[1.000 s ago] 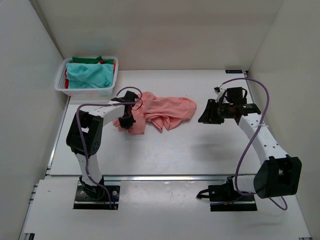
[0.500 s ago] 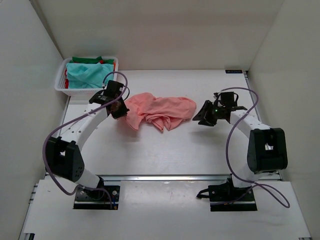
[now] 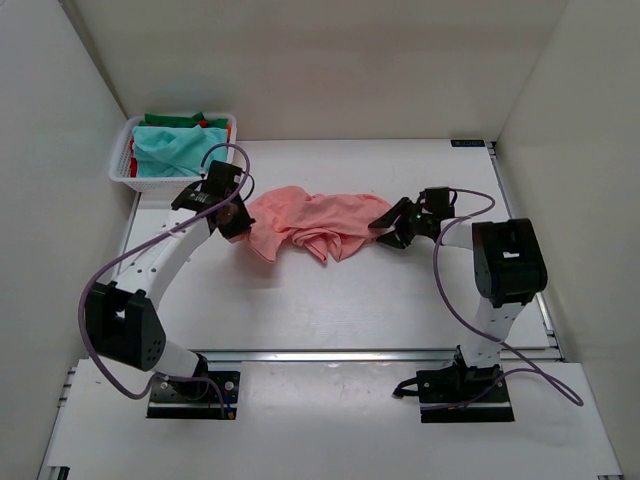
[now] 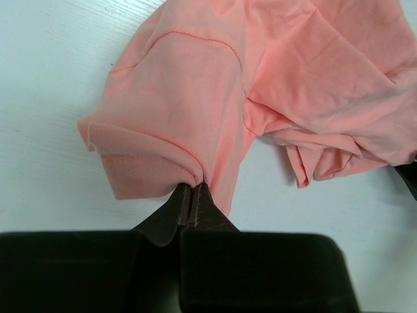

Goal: Fold and stack the t-shirts
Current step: Flatten out the tshirt

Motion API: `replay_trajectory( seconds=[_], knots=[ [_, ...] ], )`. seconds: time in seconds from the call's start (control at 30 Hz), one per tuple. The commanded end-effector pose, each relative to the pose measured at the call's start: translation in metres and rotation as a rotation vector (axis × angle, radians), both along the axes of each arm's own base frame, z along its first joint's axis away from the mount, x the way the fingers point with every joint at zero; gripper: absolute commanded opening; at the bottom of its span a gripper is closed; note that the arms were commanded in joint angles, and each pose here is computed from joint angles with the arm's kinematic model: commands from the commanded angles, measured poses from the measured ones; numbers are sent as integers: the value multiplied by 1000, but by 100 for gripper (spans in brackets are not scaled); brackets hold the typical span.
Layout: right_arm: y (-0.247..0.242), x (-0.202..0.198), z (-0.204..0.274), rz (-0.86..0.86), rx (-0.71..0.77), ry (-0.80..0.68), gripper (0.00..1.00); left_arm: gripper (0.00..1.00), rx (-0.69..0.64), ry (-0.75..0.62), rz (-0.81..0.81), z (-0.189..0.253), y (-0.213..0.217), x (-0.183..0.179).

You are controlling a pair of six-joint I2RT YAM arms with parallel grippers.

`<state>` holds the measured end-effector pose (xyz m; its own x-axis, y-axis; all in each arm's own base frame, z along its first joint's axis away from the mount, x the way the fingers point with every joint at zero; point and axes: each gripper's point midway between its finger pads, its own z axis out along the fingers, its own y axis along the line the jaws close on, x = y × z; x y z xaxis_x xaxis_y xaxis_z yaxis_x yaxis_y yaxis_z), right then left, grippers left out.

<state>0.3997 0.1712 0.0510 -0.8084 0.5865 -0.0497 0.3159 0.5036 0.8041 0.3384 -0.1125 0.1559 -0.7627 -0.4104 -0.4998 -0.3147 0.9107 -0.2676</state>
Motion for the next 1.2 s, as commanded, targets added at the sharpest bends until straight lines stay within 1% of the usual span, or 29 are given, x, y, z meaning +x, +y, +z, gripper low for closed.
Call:
replay_trajectory(
  seconds=[0.0,0.03,0.07,0.1,0.17,0.23,0.3,0.33,0.37,0.4,0.43,0.5,0.53,0.57,0.6,0.63,0.67,0.7,0.77,0.8,0.9,0.93,0.97,1.0,1.03,1.07,1.1,1.13,1.17],
  knots=[
    [4,23,10,-90,91,-34,48,0,-22,-37,4,16,4,-8],
    [4,24,7,-107,105,-22,43,0,-21,-39,12,16,7,-7],
    [4,25,6,-103,108,-14,34,0,-28,-32,0,15,4,-10],
    [3,30,8,-104,110,-25,16,0,-20,-39,9,16,8,-10],
    [0,33,11,-100,82,-26,0,0,-21,-44,18,18,9,-9],
    [-12,31,14,-124,29,-7,0,0,-13,-62,26,24,12,-6],
    [-25,36,45,-137,-5,-79,0,0,-9,-120,43,48,16,6],
    [-36,37,47,-132,-45,-91,0,0,-2,-142,61,56,21,12],
    [-44,48,79,-125,-76,-184,0,0,-6,-190,89,78,27,23],
    [-47,53,106,-114,-96,-223,0,0,-25,-259,118,109,34,35],
    [-55,53,114,-91,-129,-237,1,0,-48,-276,129,120,34,43],
    [-71,73,177,-56,-185,-391,0,0,-84,-417,161,182,40,69],
    [-77,68,181,-44,-192,-360,0,0,-91,-448,148,196,36,74],
    [-87,70,200,-49,-215,-362,0,0,-100,-495,148,223,38,83],
    [-91,74,221,-29,-238,-412,0,0,-123,-554,139,252,36,92],
    [-97,70,229,-30,-252,-404,0,0,-144,-624,135,285,37,91],
    [-102,67,245,-23,-287,-431,0,0,-166,-669,137,304,41,97],
    [-104,65,263,-7,-333,-489,1,0,-177,-674,143,307,45,101],
    [-111,56,274,-10,-457,-522,0,0,-205,-754,119,335,42,96],
    [-108,46,287,20,-501,-580,1,0,-213,-794,101,345,40,92],
    [-105,14,302,34,-614,-663,0,0,-245,-876,24,362,25,74],
    [-112,3,322,-6,-656,-730,0,0,-240,-887,1,360,19,73],
    [-106,-3,308,1,-688,-723,0,0,-239,-940,-36,377,13,53],
    [-103,-24,320,-8,-703,-780,0,0,-236,-987,-64,386,9,38],
    [-109,-41,332,-56,-725,-835,0,0,-233,-1001,-90,384,3,33],
    [-113,-49,341,-87,-743,-867,0,0,-243,-1049,-94,400,8,12],
    [-115,-68,356,-115,-748,-928,0,0,-248,-1092,-82,409,16,-7],
    [-120,-86,367,-144,-763,-966,0,0,-261,-1111,-99,411,14,-14],
    [-121,-97,376,-155,-767,-990,0,0,-269,-1170,-101,429,21,-42]
  ],
)
